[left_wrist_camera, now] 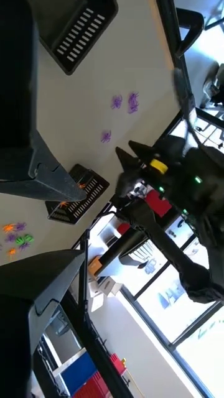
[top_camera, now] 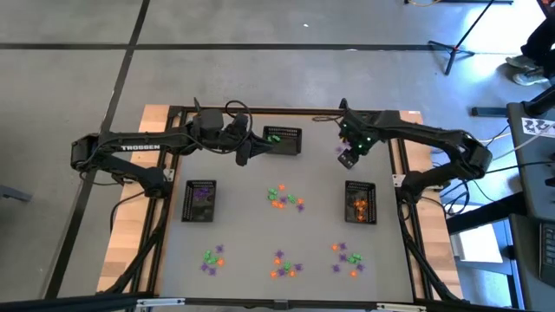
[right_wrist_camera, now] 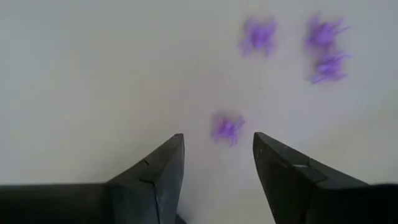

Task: Sort Halloween decoration
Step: Put the violet spider toy into the left bin

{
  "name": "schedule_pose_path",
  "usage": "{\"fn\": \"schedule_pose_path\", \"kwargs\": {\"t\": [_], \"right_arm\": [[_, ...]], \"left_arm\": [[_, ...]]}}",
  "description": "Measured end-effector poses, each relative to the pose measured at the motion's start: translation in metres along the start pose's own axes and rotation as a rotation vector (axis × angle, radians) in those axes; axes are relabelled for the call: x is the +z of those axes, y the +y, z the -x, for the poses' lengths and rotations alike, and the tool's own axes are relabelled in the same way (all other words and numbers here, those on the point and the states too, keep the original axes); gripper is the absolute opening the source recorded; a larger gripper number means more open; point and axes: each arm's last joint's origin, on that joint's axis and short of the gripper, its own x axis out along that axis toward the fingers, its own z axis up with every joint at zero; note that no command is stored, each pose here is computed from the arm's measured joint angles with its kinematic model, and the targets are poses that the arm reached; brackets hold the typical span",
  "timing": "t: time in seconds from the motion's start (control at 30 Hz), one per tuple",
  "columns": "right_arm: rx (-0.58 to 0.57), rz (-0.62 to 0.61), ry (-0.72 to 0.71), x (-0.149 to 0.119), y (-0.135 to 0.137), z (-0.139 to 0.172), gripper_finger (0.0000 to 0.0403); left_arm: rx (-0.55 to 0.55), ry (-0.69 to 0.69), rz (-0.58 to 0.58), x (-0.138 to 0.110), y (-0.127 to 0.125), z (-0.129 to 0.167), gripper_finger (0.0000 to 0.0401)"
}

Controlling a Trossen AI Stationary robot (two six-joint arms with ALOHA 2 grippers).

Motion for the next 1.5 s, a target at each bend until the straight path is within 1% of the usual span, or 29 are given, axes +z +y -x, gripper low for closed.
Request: {"fn": "schedule_pose_path", "kwargs": {"t": [0.27,0.53,0.67,0.87,1.07,1.2,1.4,1.5], "right_arm": [[-0.048,-0.01,0.168,0.011,-0.003,-0.039,0.0191],[-0.06,-0.012,0.254,0.013,-0.004,-0.06,0.0189],[-0.036,-0.006,0.289,0.014,-0.004,-0.068,0.0168],[-0.039,0.006,0.326,0.015,-0.005,-0.077,0.0112],[-0.031,0.018,0.329,0.015,-0.005,-0.077,0.0047],[-0.002,0.016,0.311,0.013,-0.004,-0.069,0.0007],[0.043,-0.01,0.228,0.008,-0.001,-0.043,0.0012],[0.111,-0.026,0.177,0.005,0.002,-0.029,0.0004]], "left_arm": [[-0.019,0.016,0.002,-0.001,-0.001,0.0,0.0127],[-0.036,0.03,0.007,-0.001,-0.001,0.0,0.0127],[-0.038,0.032,0.007,-0.001,-0.001,0.0,0.0127],[-0.041,0.035,0.007,-0.001,-0.001,0.0,0.0127],[-0.058,0.048,0.007,-0.002,-0.002,0.0,0.0127],[-0.058,0.048,0.007,-0.002,-0.002,0.0,0.0127],[-0.055,0.045,0.005,-0.001,-0.001,0.0,0.0127],[-0.048,0.04,0.005,-0.001,-0.001,0.0,0.0127]]}}
